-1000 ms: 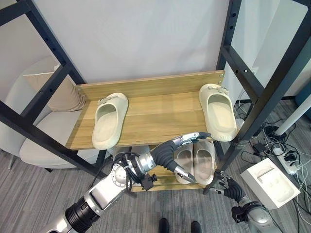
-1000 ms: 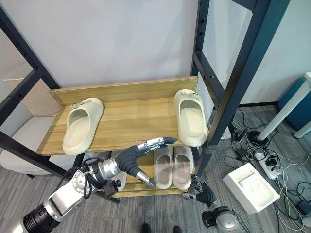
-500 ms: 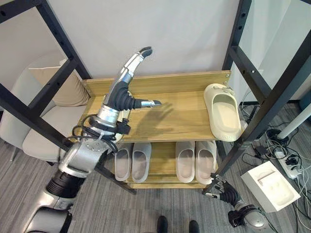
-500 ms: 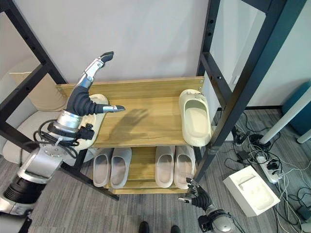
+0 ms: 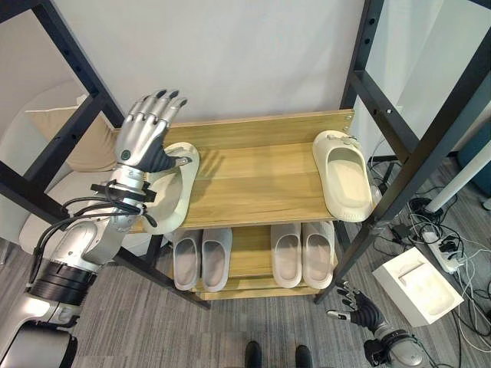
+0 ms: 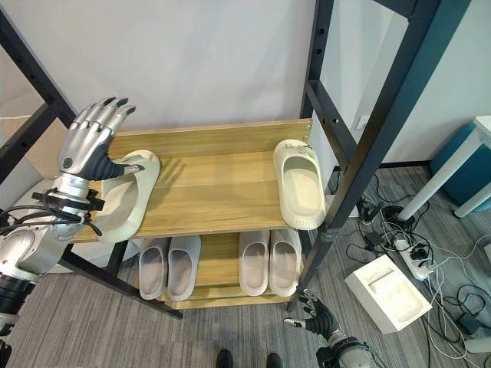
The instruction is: Arrange the slippers neatly on the shoe rack.
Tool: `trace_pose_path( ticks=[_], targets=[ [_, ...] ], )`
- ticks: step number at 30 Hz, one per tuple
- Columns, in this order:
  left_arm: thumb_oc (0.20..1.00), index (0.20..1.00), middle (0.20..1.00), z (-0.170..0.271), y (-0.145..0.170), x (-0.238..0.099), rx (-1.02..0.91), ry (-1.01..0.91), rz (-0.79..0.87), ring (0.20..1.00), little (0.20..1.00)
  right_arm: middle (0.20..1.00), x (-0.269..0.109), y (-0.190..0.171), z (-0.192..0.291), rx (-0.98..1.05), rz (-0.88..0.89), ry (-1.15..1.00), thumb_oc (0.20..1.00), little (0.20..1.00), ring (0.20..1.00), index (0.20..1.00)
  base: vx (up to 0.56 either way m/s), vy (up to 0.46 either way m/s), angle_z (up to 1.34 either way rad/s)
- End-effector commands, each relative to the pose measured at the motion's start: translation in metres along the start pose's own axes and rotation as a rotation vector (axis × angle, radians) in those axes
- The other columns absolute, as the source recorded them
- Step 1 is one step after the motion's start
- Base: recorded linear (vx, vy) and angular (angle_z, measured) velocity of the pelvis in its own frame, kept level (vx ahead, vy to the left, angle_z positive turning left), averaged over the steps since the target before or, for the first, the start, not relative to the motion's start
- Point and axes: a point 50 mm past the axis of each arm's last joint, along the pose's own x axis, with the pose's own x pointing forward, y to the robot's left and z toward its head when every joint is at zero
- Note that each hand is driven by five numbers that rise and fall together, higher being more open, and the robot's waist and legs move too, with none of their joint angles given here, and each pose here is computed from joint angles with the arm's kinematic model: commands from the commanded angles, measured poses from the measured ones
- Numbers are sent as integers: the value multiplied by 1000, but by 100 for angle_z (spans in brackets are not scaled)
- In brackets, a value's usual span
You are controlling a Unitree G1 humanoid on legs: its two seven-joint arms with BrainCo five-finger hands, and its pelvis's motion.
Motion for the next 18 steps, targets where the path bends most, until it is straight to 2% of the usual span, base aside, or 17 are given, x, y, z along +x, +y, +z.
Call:
trace_pose_path(
  ticks=[1, 18],
  targets=[
    [1000, 1000, 1000, -22, 20, 13, 106, 57, 82, 1000, 1000, 1000, 3, -1, 23, 6, 4, -128, 1000, 1000, 1000, 1000, 0, 0, 0],
    [1000, 1000, 1000, -44, 4, 7, 262, 69, -130, 1000, 1000, 1000, -2, -8, 22, 21, -18, -126, 1000, 1000, 1000, 1000, 4, 1, 0]
  ],
)
